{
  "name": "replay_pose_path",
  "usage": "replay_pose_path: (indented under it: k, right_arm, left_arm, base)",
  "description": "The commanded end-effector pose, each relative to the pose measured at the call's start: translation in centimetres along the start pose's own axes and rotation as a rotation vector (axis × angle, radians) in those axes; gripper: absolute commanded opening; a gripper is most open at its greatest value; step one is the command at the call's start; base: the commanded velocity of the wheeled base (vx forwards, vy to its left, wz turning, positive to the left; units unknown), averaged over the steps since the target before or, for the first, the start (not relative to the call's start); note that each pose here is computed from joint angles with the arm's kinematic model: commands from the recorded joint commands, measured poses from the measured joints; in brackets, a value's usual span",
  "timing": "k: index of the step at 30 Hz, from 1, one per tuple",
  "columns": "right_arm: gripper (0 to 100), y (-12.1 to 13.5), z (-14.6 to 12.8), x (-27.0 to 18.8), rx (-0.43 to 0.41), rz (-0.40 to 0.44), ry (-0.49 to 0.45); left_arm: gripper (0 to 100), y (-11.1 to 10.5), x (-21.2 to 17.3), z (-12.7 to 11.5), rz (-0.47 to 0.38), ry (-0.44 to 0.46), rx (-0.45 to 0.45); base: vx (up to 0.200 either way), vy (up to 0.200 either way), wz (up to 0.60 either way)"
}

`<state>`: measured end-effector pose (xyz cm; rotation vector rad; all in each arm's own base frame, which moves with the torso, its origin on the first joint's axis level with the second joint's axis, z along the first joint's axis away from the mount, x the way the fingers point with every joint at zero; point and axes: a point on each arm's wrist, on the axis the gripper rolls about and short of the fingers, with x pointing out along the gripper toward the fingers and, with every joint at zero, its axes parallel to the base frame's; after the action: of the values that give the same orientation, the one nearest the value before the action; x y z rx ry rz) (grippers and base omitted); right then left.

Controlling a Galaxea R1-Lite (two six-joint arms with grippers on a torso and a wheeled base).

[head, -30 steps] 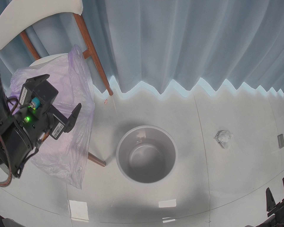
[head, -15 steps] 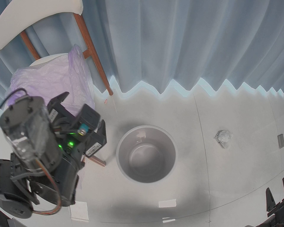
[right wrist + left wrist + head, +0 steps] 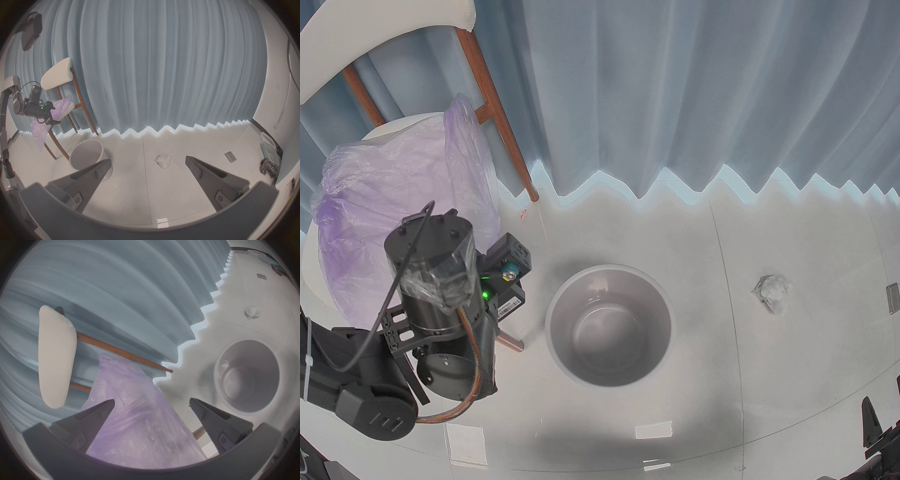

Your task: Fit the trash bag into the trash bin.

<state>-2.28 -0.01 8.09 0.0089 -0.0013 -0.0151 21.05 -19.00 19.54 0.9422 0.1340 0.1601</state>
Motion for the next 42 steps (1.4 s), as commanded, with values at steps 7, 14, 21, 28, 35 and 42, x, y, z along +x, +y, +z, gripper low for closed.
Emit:
replay_pose_path:
  k: [7, 14, 21, 28, 35, 42]
  right_arm:
    - [100, 0.0, -0.5, 0.0, 0.000, 0.000, 0.000]
    - [100, 0.0, -0.5, 0.0, 0.000, 0.000, 0.000]
    - [100, 0.0, -0.5, 0.0, 0.000, 0.000, 0.000]
    - [100, 0.0, -0.5, 0.0, 0.000, 0.000, 0.000]
    - [100, 0.0, -0.5, 0.0, 0.000, 0.000, 0.000]
    - [100, 0.0, -0.5, 0.0, 0.000, 0.000, 0.000]
  left_arm:
    - [100, -0.6, 2.0, -0.3, 0.056, 0.022, -0.047]
    - [100, -0.9, 2.5, -0.8, 0.064, 0.041, -0.038]
    - [0, 0.0, 3.3, -1.7, 0.097, 0.071, 0.021]
    - [0, 0.5, 3.2, -1.0, 0.128, 0.025, -0.045]
    - [0, 2.2, 2.0, -0.6, 0.122, -0.036, -0.086]
    - [0, 4.7, -0.2, 1.1, 0.134, -0.128, -0.236]
  base:
    - [0.000, 0.000, 0.00]
    - [0.000, 0.000, 0.00]
    - [0.000, 0.000, 0.00]
    - [0.000, 0.000, 0.00]
    - [0.000, 0.000, 0.00]
    - [0.000, 0.000, 0.00]
